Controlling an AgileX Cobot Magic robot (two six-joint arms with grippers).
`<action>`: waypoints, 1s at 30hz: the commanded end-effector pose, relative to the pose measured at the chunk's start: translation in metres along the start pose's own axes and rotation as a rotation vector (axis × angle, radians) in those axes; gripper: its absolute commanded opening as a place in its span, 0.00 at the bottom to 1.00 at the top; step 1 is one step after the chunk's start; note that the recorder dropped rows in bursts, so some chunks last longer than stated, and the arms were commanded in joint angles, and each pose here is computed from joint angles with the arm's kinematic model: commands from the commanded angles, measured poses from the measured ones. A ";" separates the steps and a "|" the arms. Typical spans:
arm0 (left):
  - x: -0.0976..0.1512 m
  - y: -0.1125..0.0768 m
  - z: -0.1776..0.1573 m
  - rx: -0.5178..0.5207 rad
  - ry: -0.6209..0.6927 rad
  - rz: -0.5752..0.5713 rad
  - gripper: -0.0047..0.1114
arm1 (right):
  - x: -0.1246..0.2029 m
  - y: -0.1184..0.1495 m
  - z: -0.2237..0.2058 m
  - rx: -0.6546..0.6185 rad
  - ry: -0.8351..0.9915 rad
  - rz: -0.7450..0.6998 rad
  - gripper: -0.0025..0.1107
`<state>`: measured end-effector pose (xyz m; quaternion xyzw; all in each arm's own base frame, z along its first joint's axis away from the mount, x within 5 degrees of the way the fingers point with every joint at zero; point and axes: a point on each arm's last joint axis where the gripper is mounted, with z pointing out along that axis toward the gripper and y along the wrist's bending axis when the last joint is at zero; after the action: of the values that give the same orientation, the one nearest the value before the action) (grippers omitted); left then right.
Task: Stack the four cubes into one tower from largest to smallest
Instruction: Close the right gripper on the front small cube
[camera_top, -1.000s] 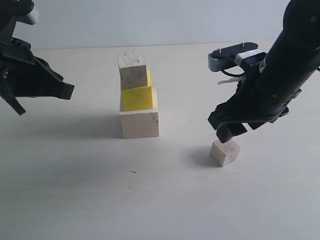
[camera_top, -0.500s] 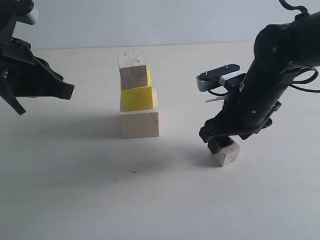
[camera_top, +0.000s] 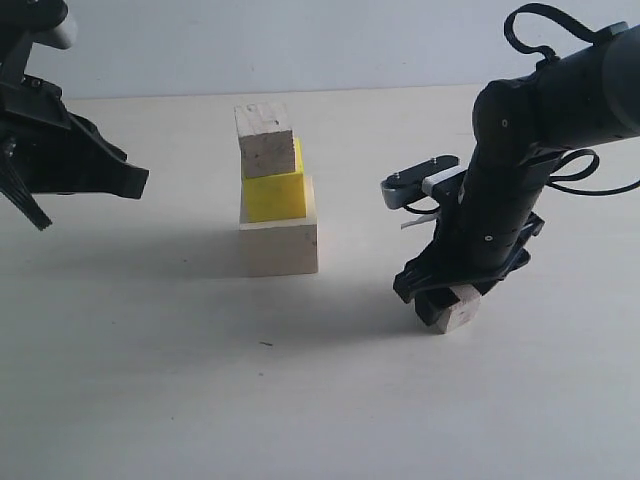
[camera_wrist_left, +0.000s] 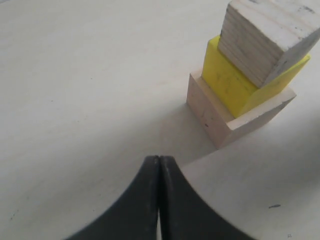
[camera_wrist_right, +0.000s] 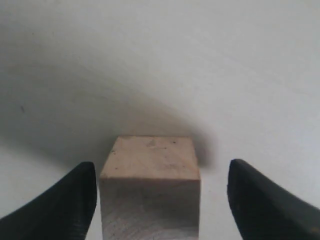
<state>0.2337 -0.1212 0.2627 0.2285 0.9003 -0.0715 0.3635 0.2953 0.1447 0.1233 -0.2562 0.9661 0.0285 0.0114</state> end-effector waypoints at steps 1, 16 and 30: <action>-0.003 0.001 -0.003 0.001 -0.021 -0.017 0.04 | -0.002 -0.001 -0.001 0.008 -0.014 -0.012 0.63; -0.003 0.001 -0.003 0.001 -0.021 -0.017 0.04 | -0.004 -0.001 -0.001 0.008 -0.035 -0.009 0.59; -0.003 0.001 -0.003 0.001 -0.021 -0.017 0.04 | -0.003 0.000 -0.001 0.004 -0.026 -0.001 0.26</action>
<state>0.2337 -0.1212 0.2627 0.2285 0.9003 -0.0715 0.3635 0.2972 0.1456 0.1234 -0.2552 0.9662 0.0306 0.0226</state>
